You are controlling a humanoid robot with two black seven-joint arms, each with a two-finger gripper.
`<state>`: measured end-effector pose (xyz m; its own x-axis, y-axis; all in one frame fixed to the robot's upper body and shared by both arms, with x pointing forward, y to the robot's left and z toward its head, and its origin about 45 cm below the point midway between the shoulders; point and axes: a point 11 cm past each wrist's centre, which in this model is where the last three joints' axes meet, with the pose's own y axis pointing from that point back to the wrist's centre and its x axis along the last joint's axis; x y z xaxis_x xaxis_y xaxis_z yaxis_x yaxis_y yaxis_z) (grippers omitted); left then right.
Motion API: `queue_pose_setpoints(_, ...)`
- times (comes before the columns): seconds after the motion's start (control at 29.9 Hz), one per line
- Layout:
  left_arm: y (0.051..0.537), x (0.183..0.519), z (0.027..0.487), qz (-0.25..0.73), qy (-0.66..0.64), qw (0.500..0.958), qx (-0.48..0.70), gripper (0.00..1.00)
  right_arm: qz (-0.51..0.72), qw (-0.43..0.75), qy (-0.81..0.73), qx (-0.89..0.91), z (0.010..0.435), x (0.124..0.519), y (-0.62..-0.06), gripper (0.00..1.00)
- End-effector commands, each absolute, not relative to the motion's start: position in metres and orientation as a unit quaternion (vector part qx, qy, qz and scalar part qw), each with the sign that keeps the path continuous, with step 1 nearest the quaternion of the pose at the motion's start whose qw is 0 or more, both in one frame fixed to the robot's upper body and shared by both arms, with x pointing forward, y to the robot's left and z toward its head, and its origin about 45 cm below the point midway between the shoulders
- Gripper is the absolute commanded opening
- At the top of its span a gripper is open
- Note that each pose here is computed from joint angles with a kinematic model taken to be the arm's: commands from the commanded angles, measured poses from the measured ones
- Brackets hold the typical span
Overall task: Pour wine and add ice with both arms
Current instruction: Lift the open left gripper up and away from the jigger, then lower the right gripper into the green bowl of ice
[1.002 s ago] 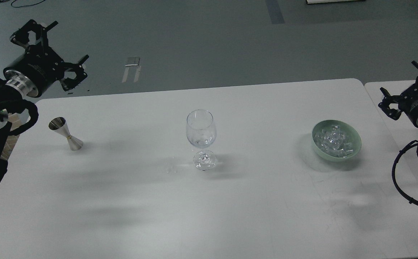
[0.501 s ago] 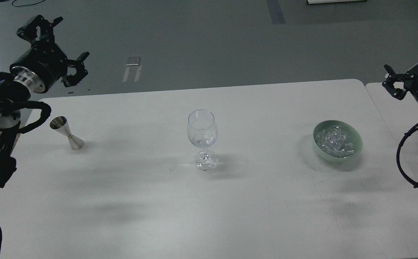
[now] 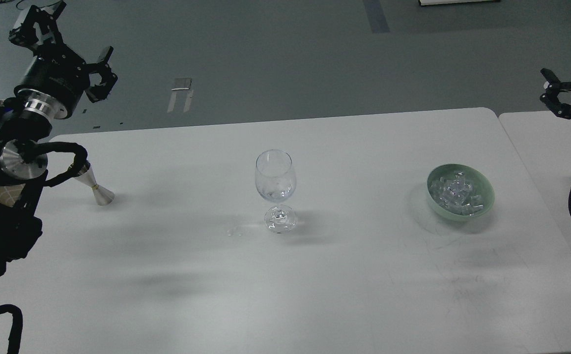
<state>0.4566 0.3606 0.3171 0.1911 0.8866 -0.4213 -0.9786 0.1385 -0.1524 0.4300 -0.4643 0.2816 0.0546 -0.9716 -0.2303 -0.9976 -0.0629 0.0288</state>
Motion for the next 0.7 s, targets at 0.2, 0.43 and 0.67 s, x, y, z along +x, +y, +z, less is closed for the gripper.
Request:
queue_pose_setpoints(0.2,0.351,0.456,0.318,0.605,0.117,0.759,-0.210,0.98,-0.039,-0.065,0.649,-0.757,0.321,0.433,-0.451,1.00)
queue_pose_setpoints(0.43,0.355,0.455,0.327,0.602,0.108,0.761,-0.216,0.98,-0.226,-0.226,0.554,-0.769,0.355,0.424,-0.412,1.00)
queue_pose_setpoints(0.67,0.349,0.455,0.332,0.592,0.104,0.767,-0.222,0.98,-0.401,-0.364,0.454,-0.707,0.380,0.410,-0.385,1.00)
